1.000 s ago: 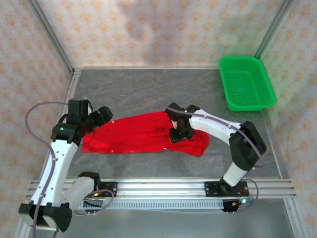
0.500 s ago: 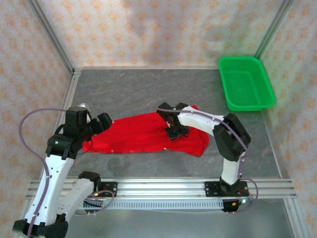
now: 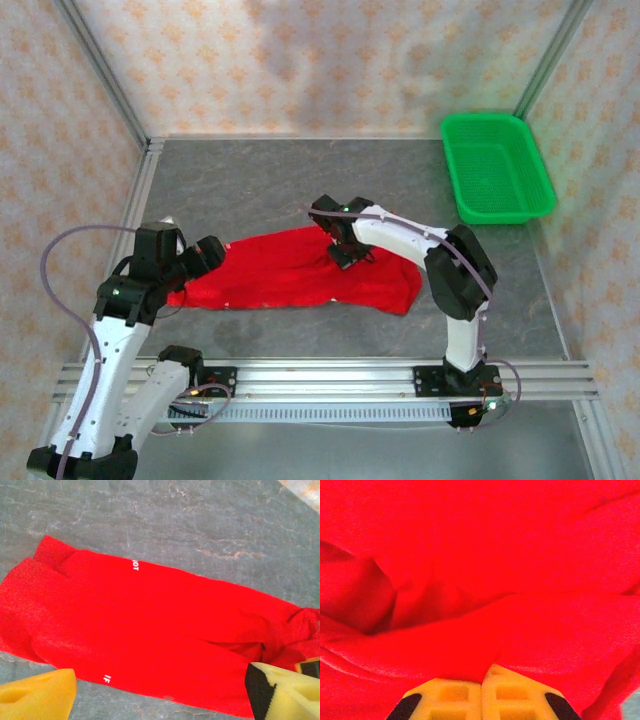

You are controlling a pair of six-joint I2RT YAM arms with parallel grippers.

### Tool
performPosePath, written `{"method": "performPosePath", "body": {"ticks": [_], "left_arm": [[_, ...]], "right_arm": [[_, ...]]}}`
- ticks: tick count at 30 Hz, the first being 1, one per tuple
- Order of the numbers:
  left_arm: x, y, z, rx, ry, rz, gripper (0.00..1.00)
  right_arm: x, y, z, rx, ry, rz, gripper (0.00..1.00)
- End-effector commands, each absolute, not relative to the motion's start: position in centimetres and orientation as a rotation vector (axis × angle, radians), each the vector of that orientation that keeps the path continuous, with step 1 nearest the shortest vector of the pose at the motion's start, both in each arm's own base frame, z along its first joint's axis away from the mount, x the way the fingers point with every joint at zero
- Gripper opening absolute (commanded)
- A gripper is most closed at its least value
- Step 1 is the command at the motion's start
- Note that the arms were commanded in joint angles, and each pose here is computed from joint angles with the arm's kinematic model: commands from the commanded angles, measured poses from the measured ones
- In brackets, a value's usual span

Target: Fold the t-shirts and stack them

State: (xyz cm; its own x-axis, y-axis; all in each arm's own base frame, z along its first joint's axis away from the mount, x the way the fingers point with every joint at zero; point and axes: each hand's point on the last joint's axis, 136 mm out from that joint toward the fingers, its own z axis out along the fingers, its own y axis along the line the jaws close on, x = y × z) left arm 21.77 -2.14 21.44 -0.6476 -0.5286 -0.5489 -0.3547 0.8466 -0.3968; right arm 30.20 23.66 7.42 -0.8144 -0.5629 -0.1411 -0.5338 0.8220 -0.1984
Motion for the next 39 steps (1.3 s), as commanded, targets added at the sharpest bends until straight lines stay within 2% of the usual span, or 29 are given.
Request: {"method": "performPosePath", "body": {"ticks": [1,8,13,17,22,28,32,36,39], "left_arm": [[20.9,-1.7,20.2,-0.622,2.373,-0.281,0.88],[20.2,-1.7,18.8,-0.633,2.391,-0.280,0.88],[20.2,-2.2,17.9,-0.671,2.420,-0.313,0.88],[20.0,-2.6,16.4,-0.732,2.448,-0.349,0.88],[20.0,-2.9,14.2,-0.778,2.478,-0.349,0.88],[21.1,-2.9,12.8,-0.752,2.544,-0.257,0.89],[22.2,-2.8,12.0,-0.736,2.589,-0.205,0.89],[23.8,-2.7,11.5,-0.676,2.655,-0.128,0.91],[25.1,-2.5,9.8,-0.665,2.749,-0.057,0.93]], "right_arm": [[31.4,23.2,7.9,-0.952,2.765,-0.363,0.05],[34.2,24.8,7.2,-1.035,2.709,-0.439,0.06],[36.0,25.3,5.7,-1.075,2.696,-0.529,0.10],[37.8,25.5,6.9,-0.951,2.670,-0.543,0.19],[38.3,24.4,11.9,-0.605,2.701,-0.312,0.39],[33.7,21.1,14.4,-0.323,2.779,-0.002,0.47],[29.6,18.6,13.0,-0.136,2.874,0.129,0.56],[25.2,17.4,10.1,0.196,2.933,0.291,0.56],[23.7,17.5,7.7,0.433,2.885,0.439,0.56]]}}
